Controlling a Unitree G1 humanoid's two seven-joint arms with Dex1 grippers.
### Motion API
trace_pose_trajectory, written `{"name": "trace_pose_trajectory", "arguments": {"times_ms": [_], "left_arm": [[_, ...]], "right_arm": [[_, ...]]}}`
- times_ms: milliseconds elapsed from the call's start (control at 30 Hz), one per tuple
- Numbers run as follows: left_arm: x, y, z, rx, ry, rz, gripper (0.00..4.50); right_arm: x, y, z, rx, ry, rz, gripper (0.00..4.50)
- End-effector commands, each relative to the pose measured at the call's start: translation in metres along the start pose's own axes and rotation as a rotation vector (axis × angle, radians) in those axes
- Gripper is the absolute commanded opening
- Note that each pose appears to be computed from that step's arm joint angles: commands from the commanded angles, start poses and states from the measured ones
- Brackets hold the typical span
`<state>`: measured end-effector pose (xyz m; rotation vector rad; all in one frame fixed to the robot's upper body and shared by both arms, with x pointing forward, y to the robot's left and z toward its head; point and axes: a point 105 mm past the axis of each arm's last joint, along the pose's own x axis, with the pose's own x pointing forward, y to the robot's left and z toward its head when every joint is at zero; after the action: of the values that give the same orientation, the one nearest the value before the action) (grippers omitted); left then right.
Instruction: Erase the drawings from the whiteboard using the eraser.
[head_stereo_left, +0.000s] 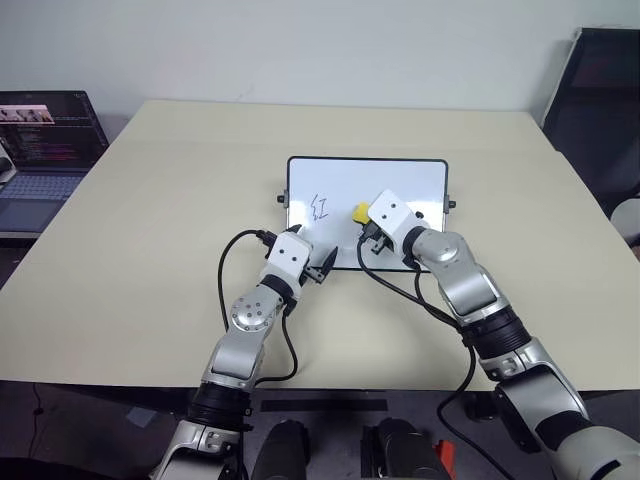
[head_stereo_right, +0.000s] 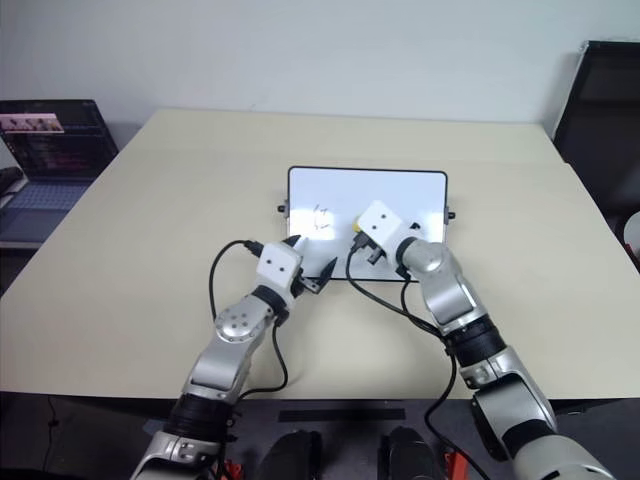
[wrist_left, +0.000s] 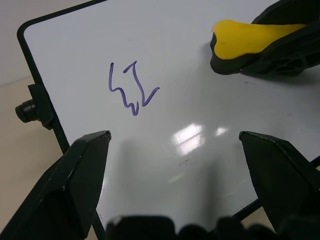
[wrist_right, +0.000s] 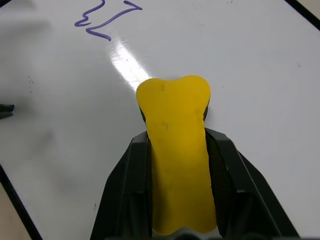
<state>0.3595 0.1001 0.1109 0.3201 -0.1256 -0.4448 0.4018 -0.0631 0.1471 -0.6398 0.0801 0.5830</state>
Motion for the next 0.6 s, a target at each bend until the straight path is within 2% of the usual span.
{"name": "trace_pose_trajectory", "arguments": {"times_ms": [33,233,467,600], "left_arm": [[0.000,0.002,0.018,0.021,-0.065,-0.002,4.50],[-0.009,-0.002,0.016,0.021,-0.067,-0.032,4.50],[-0.018,-0.007,0.012,0.016,-0.057,-0.052,4.50],[-0.019,-0.012,0.013,0.008,-0.058,-0.070,4.50]], "right_arm": [[-0.013,-0.019,-0.006,0.066,-0.009,-0.052,1.12],[-0.046,-0.039,-0.011,0.038,-0.118,-0.151,1.12],[-0.071,-0.043,-0.048,0.051,-0.063,-0.260,1.12],[-0.072,-0.042,-0.047,0.031,-0.079,-0.289,1.12]]}}
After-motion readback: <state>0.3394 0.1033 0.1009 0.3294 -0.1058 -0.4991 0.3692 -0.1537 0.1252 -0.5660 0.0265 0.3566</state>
